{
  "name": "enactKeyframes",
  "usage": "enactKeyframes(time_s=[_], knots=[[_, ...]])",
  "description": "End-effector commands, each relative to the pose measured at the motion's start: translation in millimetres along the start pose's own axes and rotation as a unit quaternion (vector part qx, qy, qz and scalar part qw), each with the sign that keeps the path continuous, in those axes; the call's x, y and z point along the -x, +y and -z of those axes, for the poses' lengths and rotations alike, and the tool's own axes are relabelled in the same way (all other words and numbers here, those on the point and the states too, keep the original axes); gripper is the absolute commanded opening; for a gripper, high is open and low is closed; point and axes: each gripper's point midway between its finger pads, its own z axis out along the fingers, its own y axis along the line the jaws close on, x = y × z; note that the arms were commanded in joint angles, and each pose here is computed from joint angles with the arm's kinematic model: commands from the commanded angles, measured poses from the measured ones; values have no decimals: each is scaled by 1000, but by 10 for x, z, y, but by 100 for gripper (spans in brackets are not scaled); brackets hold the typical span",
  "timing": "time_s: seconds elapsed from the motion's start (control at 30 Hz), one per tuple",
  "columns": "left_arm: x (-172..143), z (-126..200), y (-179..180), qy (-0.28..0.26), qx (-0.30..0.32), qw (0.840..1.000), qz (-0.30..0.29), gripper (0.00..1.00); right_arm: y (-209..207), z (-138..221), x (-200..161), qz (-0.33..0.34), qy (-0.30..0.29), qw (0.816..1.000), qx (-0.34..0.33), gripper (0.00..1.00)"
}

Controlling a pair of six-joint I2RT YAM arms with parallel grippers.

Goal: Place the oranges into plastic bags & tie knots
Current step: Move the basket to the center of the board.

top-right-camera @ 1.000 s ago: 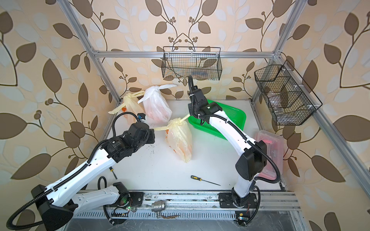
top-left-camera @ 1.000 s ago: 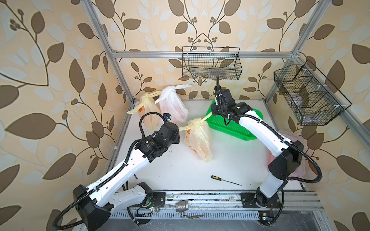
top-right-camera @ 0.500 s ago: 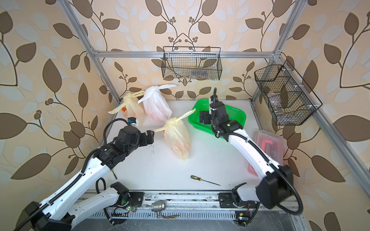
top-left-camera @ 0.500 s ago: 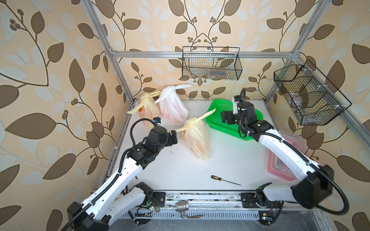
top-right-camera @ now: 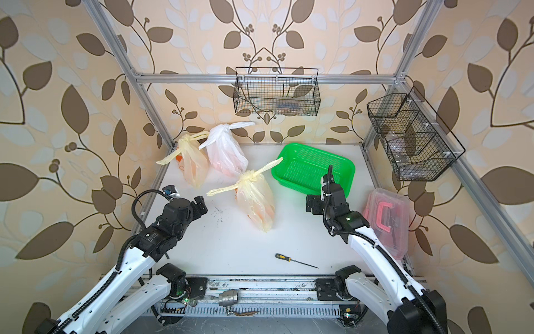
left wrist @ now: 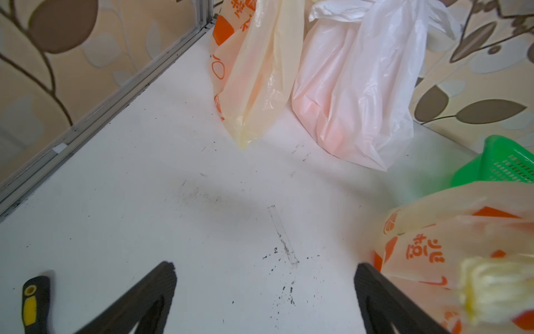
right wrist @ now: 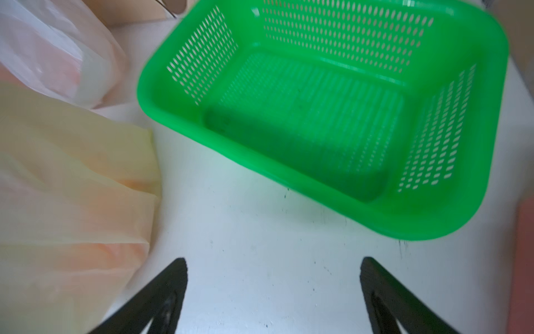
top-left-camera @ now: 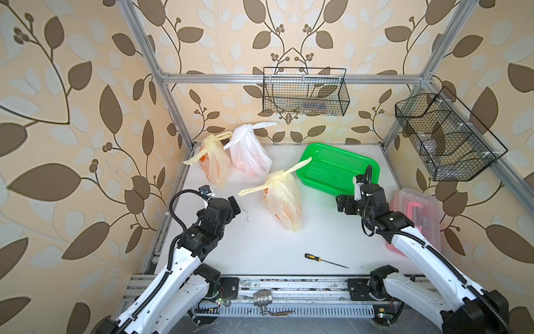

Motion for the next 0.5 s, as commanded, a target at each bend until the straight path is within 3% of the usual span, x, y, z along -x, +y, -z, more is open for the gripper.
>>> enactKeyframes(time_s=[0.0,0.1,0.2,0.47], knots=[[270,-50,88,-62,27,996,49,99,-139,-162,-258,-55,58,997,1,92],[303,-125,213,-81,67,994,37,99,-269,-289,-399,-90,88,992,7,92],[323,-194,309,-110,98,989,-8,99,-468,-399,-421,-95,85,991,-30,92],[345,-332,498,-151,162,970,-97,99,-873,-521,197,-47,-60,987,-140,100]])
